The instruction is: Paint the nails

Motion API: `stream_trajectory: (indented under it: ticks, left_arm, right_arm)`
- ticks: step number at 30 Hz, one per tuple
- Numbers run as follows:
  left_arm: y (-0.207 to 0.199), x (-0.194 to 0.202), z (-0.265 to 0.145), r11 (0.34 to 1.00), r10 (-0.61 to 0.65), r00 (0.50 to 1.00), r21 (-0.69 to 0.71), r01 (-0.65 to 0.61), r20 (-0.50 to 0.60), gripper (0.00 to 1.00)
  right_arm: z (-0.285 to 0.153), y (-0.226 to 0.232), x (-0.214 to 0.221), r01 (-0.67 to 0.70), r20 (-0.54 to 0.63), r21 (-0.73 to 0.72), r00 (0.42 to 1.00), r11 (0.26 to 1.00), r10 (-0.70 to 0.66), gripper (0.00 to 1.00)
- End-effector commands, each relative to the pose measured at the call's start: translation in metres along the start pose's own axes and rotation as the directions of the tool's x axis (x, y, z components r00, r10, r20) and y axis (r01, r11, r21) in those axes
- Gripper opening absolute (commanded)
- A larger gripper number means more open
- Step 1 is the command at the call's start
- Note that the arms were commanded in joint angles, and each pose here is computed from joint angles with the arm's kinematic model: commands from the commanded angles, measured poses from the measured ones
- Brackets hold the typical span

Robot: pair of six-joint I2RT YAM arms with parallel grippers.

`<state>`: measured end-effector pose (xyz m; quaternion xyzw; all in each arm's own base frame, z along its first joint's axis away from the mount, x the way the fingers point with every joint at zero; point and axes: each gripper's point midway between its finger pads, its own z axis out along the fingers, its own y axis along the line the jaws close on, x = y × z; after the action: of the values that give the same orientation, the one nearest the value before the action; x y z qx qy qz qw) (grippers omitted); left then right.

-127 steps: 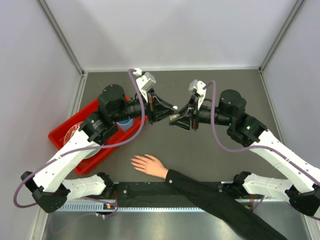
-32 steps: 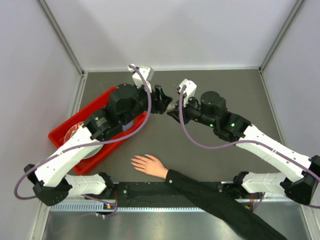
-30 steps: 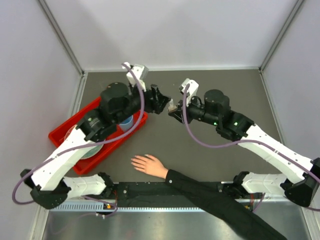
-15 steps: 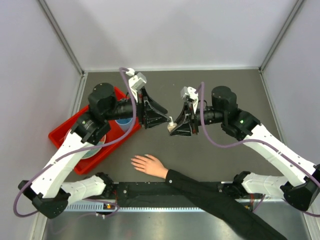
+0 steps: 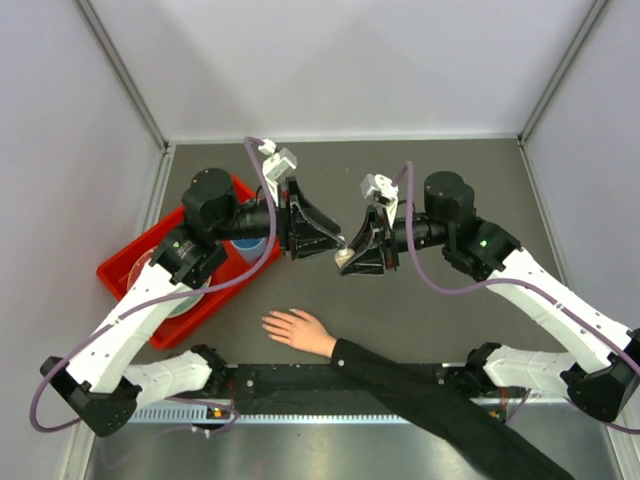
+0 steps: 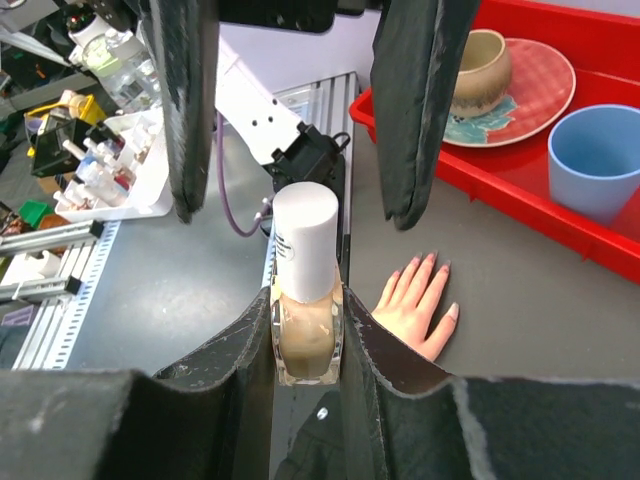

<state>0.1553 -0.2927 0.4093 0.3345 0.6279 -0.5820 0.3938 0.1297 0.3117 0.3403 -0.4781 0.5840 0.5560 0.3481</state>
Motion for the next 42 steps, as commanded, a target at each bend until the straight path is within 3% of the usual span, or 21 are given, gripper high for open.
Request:
stream_trajectory:
  ticks: [1,5,9,11,13,14,16,17,18,20,21,24,28,30,32,33,34,35,37,42]
  left_arm:
    - [-0.005,-0.003,0.002,0.999,0.02,1.0,0.044,-0.02,0.005,0.54]
    - [-0.003,-0.001,0.003,0.999,0.015,1.0,0.044,-0.014,-0.013,0.49]
    - [0.0,-0.005,0.005,1.0,0.021,1.0,0.021,-0.021,-0.016,0.3]
    - [0.007,-0.005,0.006,1.0,0.012,1.0,-0.011,-0.012,-0.023,0.24]
    - [0.013,-0.005,0.007,0.998,0.013,0.999,-0.055,-0.015,-0.032,0.09]
    - [0.028,-0.011,0.006,0.989,0.014,1.0,-0.147,-0.015,-0.003,0.01]
    - [0.041,-0.019,0.003,0.967,0.023,0.999,-0.255,-0.014,0.031,0.0]
    - [0.057,-0.018,-0.001,0.93,0.002,0.999,-0.367,0.015,0.046,0.0]
    - [0.088,-0.035,-0.017,0.82,0.02,0.988,-0.569,0.069,0.15,0.0]
    - [0.095,-0.041,-0.019,0.742,0.067,0.974,-0.663,0.097,0.217,0.0]
    - [0.111,-0.044,-0.03,0.649,0.112,0.958,-0.749,0.13,0.263,0.0]
    - [0.114,-0.048,-0.018,0.626,0.143,0.946,-0.766,0.142,0.292,0.0]
    - [0.117,-0.057,-0.013,0.605,0.135,0.951,-0.783,0.144,0.279,0.0]
    - [0.113,-0.06,-0.014,0.611,0.13,0.951,-0.778,0.146,0.281,0.11]
    - [0.099,-0.061,-0.015,0.669,0.12,0.951,-0.731,0.134,0.283,0.33]
    - [0.092,-0.061,-0.014,0.703,0.116,0.954,-0.701,0.118,0.277,0.51]
    - [0.088,-0.066,-0.017,0.73,0.122,0.951,-0.675,0.107,0.284,0.55]
    - [0.067,-0.064,-0.015,0.805,0.11,0.959,-0.59,0.067,0.26,0.59]
    - [0.053,-0.068,-0.023,0.854,0.12,0.962,-0.52,0.026,0.246,0.99]
    - [0.012,-0.058,-0.039,0.93,0.163,0.962,-0.36,-0.075,0.22,0.99]
  right_arm:
    - [0.0,0.005,-0.02,0.055,0.058,-0.028,0.997,0.998,-0.053,0.0]
    - [0.001,0.003,-0.024,0.057,0.064,-0.016,0.996,0.998,-0.056,0.0]
    - [0.001,-0.003,-0.027,0.055,0.069,0.017,0.996,0.998,-0.056,0.0]
    - [-0.001,-0.013,-0.032,0.058,0.085,0.089,0.994,0.994,-0.066,0.0]
    - [-0.003,-0.026,-0.036,0.05,0.105,0.17,0.992,0.984,-0.069,0.0]
    - [-0.004,-0.032,-0.039,0.043,0.115,0.208,0.991,0.977,-0.068,0.0]
    - [-0.008,-0.054,-0.041,0.018,0.126,0.368,0.99,0.93,-0.069,0.0]
    - [-0.012,-0.065,-0.042,0.005,0.133,0.45,0.988,0.893,-0.072,0.0]
    - [-0.015,-0.079,-0.044,-0.014,0.145,0.564,0.986,0.826,-0.083,0.0]
    - [-0.018,-0.092,-0.043,-0.044,0.163,0.653,0.983,0.756,-0.084,0.0]
    - [-0.019,-0.098,-0.044,-0.054,0.169,0.716,0.981,0.696,-0.097,0.0]
    - [-0.022,-0.114,-0.043,-0.07,0.164,0.789,0.981,0.611,-0.1,0.0]
    - [-0.024,-0.119,-0.041,-0.042,0.135,0.805,0.984,0.591,-0.115,0.0]
    - [-0.016,-0.11,-0.043,-0.009,0.126,0.755,0.983,0.656,-0.131,0.0]
    - [-0.015,-0.109,-0.038,0.008,0.117,0.711,0.985,0.703,-0.129,0.0]
    - [0.0,-0.089,-0.035,0.034,0.11,0.581,0.987,0.813,-0.119,0.0]
    - [0.001,-0.084,-0.029,0.039,0.104,0.532,0.988,0.846,-0.111,0.0]
    - [-0.002,-0.082,-0.028,0.04,0.105,0.507,0.989,0.861,-0.107,0.0]
    - [0.0,-0.064,-0.019,0.056,0.077,0.404,0.992,0.913,-0.095,0.0]
    - [-0.004,-0.031,-0.015,-0.008,0.083,0.194,0.996,0.981,-0.008,0.0]
